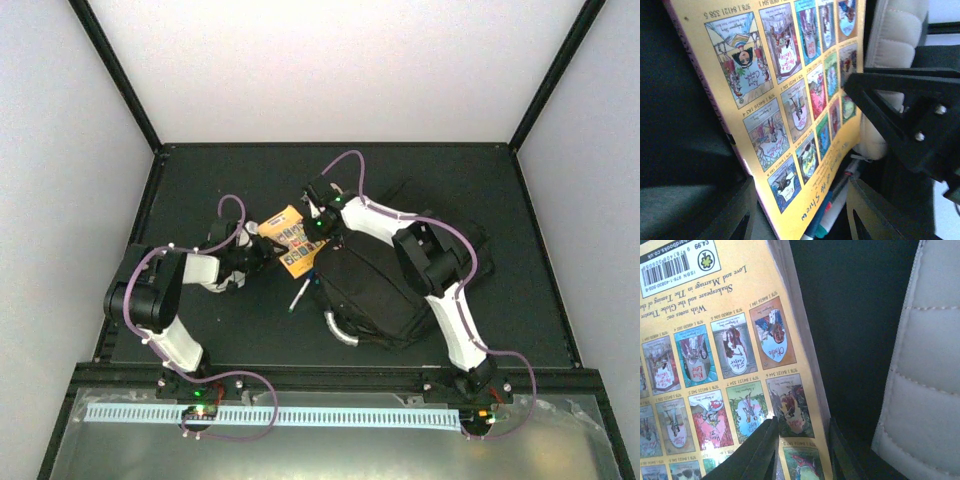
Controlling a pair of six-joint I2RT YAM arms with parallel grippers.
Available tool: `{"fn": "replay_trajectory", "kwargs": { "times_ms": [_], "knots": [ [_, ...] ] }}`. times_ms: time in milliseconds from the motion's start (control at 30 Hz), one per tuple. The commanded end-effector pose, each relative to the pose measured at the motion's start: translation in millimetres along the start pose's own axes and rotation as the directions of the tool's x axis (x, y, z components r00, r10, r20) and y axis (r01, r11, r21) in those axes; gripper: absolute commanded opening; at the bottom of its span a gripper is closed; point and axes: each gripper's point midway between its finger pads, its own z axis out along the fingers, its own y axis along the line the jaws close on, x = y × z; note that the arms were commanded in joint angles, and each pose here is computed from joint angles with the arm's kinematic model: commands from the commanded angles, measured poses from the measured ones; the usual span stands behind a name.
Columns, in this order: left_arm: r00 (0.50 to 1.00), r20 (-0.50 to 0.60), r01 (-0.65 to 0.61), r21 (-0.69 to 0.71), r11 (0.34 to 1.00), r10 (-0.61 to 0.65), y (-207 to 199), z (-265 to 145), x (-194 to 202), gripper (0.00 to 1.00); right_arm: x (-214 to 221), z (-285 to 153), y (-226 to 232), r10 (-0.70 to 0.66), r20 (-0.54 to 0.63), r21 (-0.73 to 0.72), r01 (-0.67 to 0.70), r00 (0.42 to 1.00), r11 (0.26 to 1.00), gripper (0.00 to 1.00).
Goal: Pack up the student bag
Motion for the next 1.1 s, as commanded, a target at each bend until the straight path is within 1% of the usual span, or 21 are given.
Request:
{"fn": "replay_trajectory", "kwargs": {
  "times_ms": [0, 200, 400, 667, 767, 833, 1000, 1067],
  "knots": [
    [0.985, -0.016, -0.158, 0.3, 0.941, 0.171, -80, -12, 1, 0.51, 44, 11, 37, 0.015, -0.145, -0.168, -0.039, 0.989, 0.985, 0.31],
    [0.978, 0.032, -0.207, 0.305, 0.93, 0.207, -94, -24, -3, 0.51, 40, -1, 37, 0.022, -0.122, -0.172, -0.043, 0.992, 0.984, 0.28],
    [0.979, 0.035, -0.2, 0.31, 0.929, 0.199, -93, -23, -4, 0.48, 36, -8, 42, 0.024, -0.107, -0.195, -0.044, 0.994, 0.98, 0.25],
    [0.987, -0.016, -0.152, 0.261, 0.953, 0.162, -68, -7, 0, 0.48, 33, -11, 46, 0.026, -0.097, -0.219, -0.047, 0.995, 0.975, 0.25],
    [0.989, -0.035, -0.134, 0.203, 0.97, 0.144, -55, 0, 1, 0.48, 32, -12, 47, 0.027, -0.094, -0.222, -0.047, 0.995, 0.974, 0.25],
    [0.989, -0.026, -0.139, 0.175, 0.975, 0.146, -49, 1, 0, 0.48, 32, -13, 47, 0.025, -0.092, -0.222, -0.045, 0.995, 0.974, 0.25],
    [0.986, -0.031, -0.159, 0.175, 0.972, 0.167, -49, 6, 1, 0.48, 31, -13, 48, 0.028, -0.092, -0.226, -0.048, 0.995, 0.973, 0.25],
    [0.982, -0.034, -0.18, 0.131, 0.975, 0.186, -44, 9, 1, 0.48, 32, -12, 47, 0.027, -0.094, -0.225, -0.048, 0.995, 0.973, 0.25]
  ]
}}
